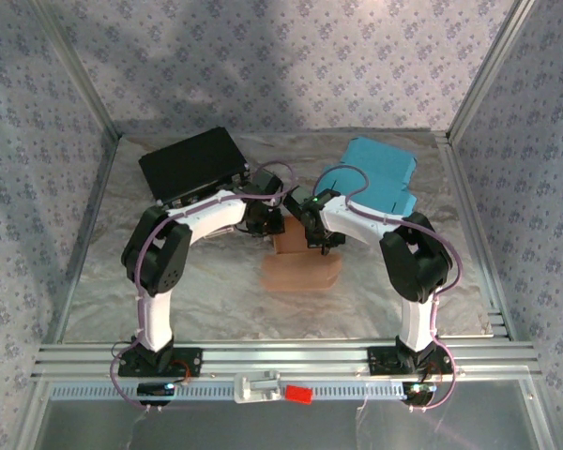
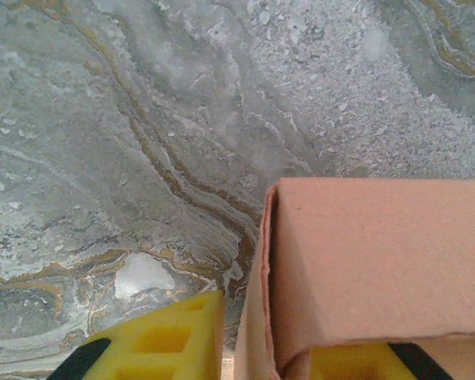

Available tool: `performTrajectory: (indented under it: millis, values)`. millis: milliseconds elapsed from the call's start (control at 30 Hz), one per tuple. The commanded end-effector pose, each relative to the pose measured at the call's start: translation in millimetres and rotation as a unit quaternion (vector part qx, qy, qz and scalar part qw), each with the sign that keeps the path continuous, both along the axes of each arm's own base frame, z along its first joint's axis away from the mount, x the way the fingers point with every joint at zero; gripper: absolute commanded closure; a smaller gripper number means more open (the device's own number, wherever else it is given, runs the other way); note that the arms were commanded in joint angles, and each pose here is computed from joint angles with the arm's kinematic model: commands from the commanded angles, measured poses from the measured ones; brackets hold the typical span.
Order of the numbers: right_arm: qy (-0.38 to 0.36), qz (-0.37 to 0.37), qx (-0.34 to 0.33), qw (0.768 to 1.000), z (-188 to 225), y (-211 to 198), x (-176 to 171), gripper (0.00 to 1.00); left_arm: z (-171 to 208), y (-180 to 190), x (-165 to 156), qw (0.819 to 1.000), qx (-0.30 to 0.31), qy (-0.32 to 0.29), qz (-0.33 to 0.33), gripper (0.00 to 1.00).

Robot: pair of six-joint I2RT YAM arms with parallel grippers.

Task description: Fold the paper box

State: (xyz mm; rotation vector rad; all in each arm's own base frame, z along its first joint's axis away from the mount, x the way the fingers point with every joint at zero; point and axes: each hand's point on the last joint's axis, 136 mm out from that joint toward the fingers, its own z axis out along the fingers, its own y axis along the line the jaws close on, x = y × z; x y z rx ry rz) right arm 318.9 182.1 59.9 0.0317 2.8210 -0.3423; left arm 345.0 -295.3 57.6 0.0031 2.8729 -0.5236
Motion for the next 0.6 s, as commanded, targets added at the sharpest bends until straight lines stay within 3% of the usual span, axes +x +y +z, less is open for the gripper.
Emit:
performTrajectory:
  millis: [0,233,467,533,567]
  values:
    - [-0.009,-0.006,-0.001,1.0,10.4,-4.0,0.7,1.0,-1.6,7.1,7.5,0.999,0.029,-0.012,0.005,0.83]
    - [-0.007,-0.004,-0.001,1.0,10.3,-3.7,-0.9,1.0,-8.5,11.3,4.2,0.998,0.065,-0.019,0.018,1.0]
    - [-0.002,-0.002,0.003,1.0,7.9,0.0,-1.3,1.0,-5.8,14.2,3.4,0.996,0.081,-0.024,0.031,1.0]
    - [-0.003,-0.003,0.005,1.0,8.6,0.7,-1.0,1.0,-1.0,13.0,4.6,0.996,0.079,-0.026,0.03,0.93]
    - [-0.002,-0.003,0.005,1.0,8.6,0.9,-1.3,1.0,3.8,11.8,6.1,0.996,0.075,-0.031,0.032,0.85]
